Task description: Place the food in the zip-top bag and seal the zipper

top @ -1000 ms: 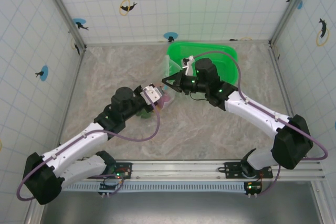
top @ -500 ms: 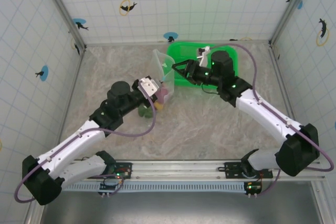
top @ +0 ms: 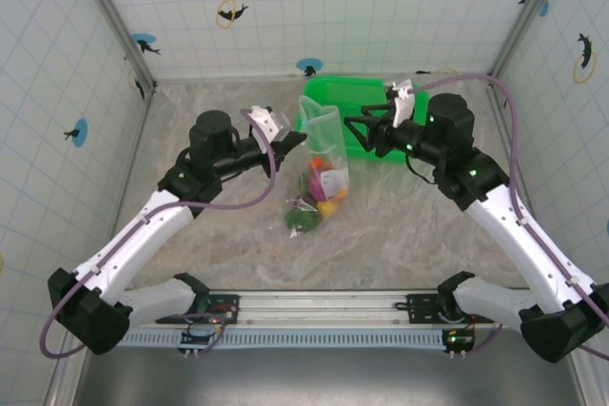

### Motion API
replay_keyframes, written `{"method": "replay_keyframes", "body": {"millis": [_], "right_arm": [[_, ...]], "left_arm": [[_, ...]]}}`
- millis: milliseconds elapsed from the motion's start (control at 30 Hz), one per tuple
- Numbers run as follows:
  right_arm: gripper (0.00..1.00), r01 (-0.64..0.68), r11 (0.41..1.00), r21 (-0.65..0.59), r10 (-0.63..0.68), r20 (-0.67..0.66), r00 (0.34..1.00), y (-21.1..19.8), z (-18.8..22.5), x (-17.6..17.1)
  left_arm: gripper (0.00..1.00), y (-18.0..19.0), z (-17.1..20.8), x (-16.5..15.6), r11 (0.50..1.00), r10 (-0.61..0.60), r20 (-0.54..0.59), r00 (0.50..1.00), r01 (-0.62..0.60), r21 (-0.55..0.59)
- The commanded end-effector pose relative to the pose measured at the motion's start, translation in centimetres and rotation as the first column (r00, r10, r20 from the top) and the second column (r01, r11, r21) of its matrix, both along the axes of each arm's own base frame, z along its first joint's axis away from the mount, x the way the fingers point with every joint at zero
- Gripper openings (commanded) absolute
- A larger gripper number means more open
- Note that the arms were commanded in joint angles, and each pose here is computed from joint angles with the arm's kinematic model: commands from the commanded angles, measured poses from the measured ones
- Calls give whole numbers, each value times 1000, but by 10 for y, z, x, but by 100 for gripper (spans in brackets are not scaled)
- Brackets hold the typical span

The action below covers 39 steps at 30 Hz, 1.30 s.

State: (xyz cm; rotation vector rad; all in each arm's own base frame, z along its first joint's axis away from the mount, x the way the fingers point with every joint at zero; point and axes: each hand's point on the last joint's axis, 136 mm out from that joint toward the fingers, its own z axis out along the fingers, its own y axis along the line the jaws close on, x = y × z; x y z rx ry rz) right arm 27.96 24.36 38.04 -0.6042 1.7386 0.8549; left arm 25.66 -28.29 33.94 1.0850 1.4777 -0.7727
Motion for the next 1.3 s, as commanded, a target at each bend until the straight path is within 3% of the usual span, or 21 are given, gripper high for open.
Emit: {"method": "replay_keyframes", "body": {"millis": [0,133,267,433,600,900,1133,1267], "right_arm": [[57,-96,986,-133,123,213,969,8,3,-13],[53,-259,932,-252,336,341,878,21,-3,-49],[49,-296,902,-315,409,402,819,25,0,-59],[46,-409,793,-451,592,416,690,44,-14,-84],[43,-436,723,-535,672,399,624,53,-23,-90],[41,-516,643,-566,749,325,577,74,-30,-92],[39,-540,618,-571,768,292,570,85,-35,-91],[27,-545,610,-575,772,279,571,86,-40,-91]], "left_arm": [[0,-9,26,-21,988,-144,7,990,144,-47],[0,-11,26,-28,981,-190,19,982,191,-32],[0,-14,10,-37,966,-258,-7,966,257,-32],[0,-14,-21,-47,949,-314,-27,949,314,6],[0,-9,-37,-54,948,-317,-29,948,318,32],[0,-3,-43,-61,950,-309,-15,951,309,39],[0,0,-41,-65,951,-308,-7,951,308,29],[0,1,-42,-66,952,-304,-3,953,304,28]]}}
